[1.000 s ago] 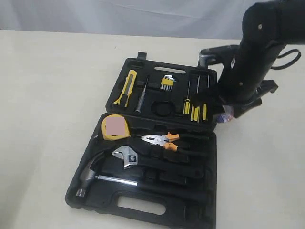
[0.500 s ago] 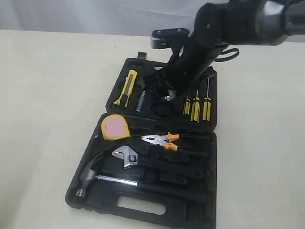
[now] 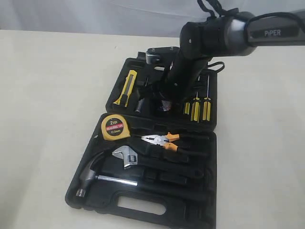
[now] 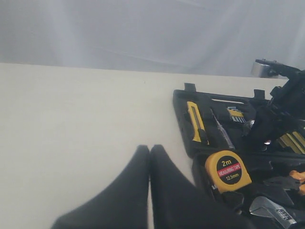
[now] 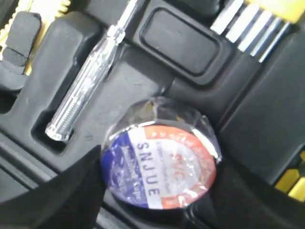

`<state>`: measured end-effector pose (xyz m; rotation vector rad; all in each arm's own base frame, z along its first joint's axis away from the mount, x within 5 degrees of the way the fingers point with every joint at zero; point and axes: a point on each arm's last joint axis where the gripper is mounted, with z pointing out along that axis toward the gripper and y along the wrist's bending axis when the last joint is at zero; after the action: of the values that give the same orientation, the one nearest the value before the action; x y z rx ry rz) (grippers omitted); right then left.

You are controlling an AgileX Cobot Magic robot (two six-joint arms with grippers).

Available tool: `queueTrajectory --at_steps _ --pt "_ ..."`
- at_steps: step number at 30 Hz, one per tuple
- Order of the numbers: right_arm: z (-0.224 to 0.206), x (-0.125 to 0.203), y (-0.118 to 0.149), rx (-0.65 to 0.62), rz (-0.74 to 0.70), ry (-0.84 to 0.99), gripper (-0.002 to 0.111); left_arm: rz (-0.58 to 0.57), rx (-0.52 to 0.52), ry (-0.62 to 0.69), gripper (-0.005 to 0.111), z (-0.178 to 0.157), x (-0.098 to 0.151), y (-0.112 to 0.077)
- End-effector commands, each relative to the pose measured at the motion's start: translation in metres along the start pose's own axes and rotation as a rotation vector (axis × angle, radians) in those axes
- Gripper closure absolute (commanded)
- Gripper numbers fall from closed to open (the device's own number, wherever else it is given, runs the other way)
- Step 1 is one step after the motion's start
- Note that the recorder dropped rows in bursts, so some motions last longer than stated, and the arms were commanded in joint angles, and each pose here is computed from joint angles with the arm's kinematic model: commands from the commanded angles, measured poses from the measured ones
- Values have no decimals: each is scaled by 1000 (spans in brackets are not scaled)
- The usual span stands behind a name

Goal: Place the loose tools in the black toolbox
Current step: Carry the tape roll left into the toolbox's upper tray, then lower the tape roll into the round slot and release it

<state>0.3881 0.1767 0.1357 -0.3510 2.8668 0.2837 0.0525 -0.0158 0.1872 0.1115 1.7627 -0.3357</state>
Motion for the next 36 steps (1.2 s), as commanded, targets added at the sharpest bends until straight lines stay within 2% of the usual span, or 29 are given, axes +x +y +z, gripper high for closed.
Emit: queueTrajectory --at_steps 1,2,5,12,14,18,19,24,31,36 --pt "4 8 -1 10 30 84 50 -7 6 3 107 0 -1 -1" --pt "3 10 -1 12 29 115 44 -7 6 3 107 0 -1 -1" --pt "-9 6 3 9 11 167 44 -7 6 3 107 0 -1 -1" --pt "-40 -16 11 -11 -2 117 45 -7 6 3 107 0 -1 -1" --pt "-40 -17 11 -12 1 102 60 -7 6 3 107 0 -1 -1" --pt "-37 -19 8 18 -21 76 101 -7 6 3 107 0 -1 -1" --pt "-36 -19 7 27 -25 72 108 -7 6 3 107 0 -1 -1" --pt "-25 -14 4 34 -25 62 108 -7 6 3 107 0 -1 -1" --pt "8 -2 -2 46 -38 145 108 -7 6 3 107 0 -1 -1" --pt "-8 -8 1 39 -55 97 108 -7 6 3 107 0 -1 -1"
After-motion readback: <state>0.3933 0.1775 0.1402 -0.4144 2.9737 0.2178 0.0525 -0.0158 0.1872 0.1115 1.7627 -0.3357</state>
